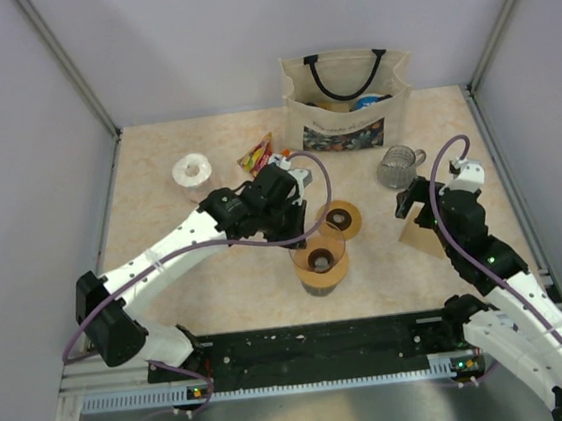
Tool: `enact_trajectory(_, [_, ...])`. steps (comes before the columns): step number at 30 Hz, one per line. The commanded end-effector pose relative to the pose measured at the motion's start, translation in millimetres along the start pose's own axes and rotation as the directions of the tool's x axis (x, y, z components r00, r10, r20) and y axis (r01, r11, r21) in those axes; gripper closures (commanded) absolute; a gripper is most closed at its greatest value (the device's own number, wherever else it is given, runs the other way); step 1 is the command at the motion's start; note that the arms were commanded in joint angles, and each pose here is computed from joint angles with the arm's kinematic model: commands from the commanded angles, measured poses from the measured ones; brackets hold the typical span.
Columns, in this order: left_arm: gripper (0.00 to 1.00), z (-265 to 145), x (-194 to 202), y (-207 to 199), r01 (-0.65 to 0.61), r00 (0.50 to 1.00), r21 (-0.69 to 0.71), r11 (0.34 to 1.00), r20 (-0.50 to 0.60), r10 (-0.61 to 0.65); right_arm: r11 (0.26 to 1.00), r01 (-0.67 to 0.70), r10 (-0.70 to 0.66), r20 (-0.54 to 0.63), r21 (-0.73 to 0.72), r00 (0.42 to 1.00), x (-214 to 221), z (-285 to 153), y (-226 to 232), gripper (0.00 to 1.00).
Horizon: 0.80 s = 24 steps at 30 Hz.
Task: Place the coffee filter in the dripper
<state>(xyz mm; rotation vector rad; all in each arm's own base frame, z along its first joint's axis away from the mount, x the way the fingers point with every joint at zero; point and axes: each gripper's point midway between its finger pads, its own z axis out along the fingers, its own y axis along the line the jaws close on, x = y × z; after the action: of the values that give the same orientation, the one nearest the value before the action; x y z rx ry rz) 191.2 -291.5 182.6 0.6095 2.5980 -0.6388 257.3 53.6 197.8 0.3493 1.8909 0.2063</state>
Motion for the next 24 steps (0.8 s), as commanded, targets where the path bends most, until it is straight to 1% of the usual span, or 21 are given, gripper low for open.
enact_trajectory(1, [0.80, 10, 56, 55, -0.070, 0.972, -0.233, 0.970, -0.234, 0.014, 1.000, -0.008, 0.008, 0.041, 0.008, 0.999, -8, 1, -2, 0.02])
enact_trajectory(2, [0.79, 9, 55, 48, -0.064, 0.971, -0.201, 0.978, -0.238, 0.014, 1.000, -0.009, 0.008, 0.044, 0.012, 0.999, -9, 0, -2, 0.02])
enact_trajectory(4, [0.77, 8, 50, 44, -0.063, 0.974, -0.187, 0.980, -0.227, 0.019, 1.000, -0.009, 0.009, 0.043, 0.012, 0.999, -9, 0, -2, 0.02])
enact_trajectory(11, [0.60, 3, 43, 37, -0.075, 0.977, -0.160, 0.984, -0.209, 0.041, 1.000, -0.010, 0.010, 0.044, 0.012, 0.999, -9, 0, -2, 0.02])
enact_trajectory(14, [0.56, 1, 37, 32, -0.074, 0.981, -0.138, 0.988, -0.188, 0.047, 1.000, -0.009, 0.008, 0.041, 0.012, 0.999, -8, 1, -2, 0.02])
enact_trajectory(17, [0.46, 1, 32, 29, -0.079, 0.983, -0.133, 0.988, -0.176, 0.054, 1.000, -0.009, 0.009, 0.042, 0.011, 0.999, -9, 0, -2, 0.02])
enact_trajectory(24, [0.41, 0, 23, 24, -0.086, 0.984, -0.117, 0.989, -0.168, 0.066, 1.000, -0.011, 0.010, 0.044, 0.008, 0.999, -9, 0, -2, 0.02])
